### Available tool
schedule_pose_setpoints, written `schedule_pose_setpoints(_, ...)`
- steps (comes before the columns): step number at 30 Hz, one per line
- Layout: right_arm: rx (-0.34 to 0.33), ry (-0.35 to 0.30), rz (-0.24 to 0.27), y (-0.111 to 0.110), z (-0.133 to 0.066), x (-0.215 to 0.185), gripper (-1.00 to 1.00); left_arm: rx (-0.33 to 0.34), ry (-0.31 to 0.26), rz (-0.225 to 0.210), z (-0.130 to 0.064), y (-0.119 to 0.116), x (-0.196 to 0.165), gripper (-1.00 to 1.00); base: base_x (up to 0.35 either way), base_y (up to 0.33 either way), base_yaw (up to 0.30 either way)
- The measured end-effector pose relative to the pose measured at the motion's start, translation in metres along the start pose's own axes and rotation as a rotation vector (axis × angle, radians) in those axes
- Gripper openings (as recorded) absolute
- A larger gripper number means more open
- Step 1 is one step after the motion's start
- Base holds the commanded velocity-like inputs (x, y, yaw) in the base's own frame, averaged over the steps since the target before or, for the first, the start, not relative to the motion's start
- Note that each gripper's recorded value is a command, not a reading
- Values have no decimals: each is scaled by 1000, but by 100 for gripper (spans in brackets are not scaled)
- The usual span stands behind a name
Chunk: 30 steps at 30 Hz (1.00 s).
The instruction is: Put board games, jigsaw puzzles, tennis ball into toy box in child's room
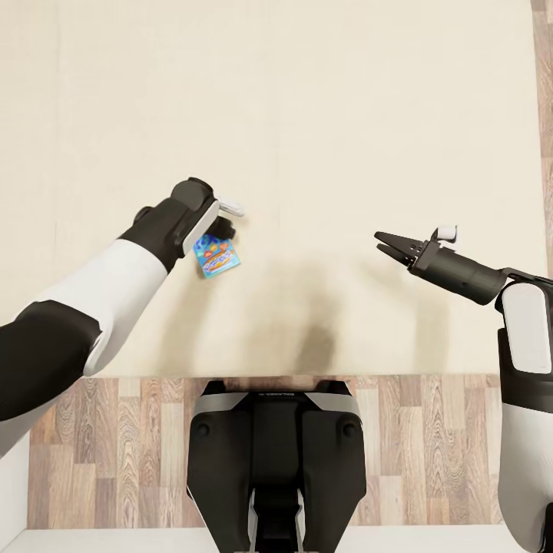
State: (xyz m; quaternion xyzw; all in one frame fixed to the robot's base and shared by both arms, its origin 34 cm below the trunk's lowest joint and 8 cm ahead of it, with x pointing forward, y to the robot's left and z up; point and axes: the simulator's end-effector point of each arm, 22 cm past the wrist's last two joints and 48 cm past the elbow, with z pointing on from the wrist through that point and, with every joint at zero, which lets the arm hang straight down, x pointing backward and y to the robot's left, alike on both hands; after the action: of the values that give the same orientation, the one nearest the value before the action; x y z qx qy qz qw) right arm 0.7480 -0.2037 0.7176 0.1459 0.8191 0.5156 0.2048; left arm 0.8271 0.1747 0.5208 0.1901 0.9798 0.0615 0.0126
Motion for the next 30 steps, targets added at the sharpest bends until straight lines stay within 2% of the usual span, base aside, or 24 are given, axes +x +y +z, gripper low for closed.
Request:
schedule_pose_setpoints(3, 0, -1, 0, 0, 0, 0, 100, -9, 1, 22, 0, -1, 1, 100, 0, 0, 0)
schedule_pose_setpoints(8, 0, -1, 0, 0, 0, 0, 100, -7, 7, 33, 0, -3, 2, 100, 0, 0, 0)
schedule_pose_setpoints(14, 1, -1, 0, 0, -1, -1, 100, 45, 17, 37, 0, -15, 5, 100, 0, 0, 0)
schedule_pose_setpoints(30, 0, -1, 0, 0, 0, 0, 100, 63, 20, 39, 0, -19, 6, 100, 0, 0, 0)
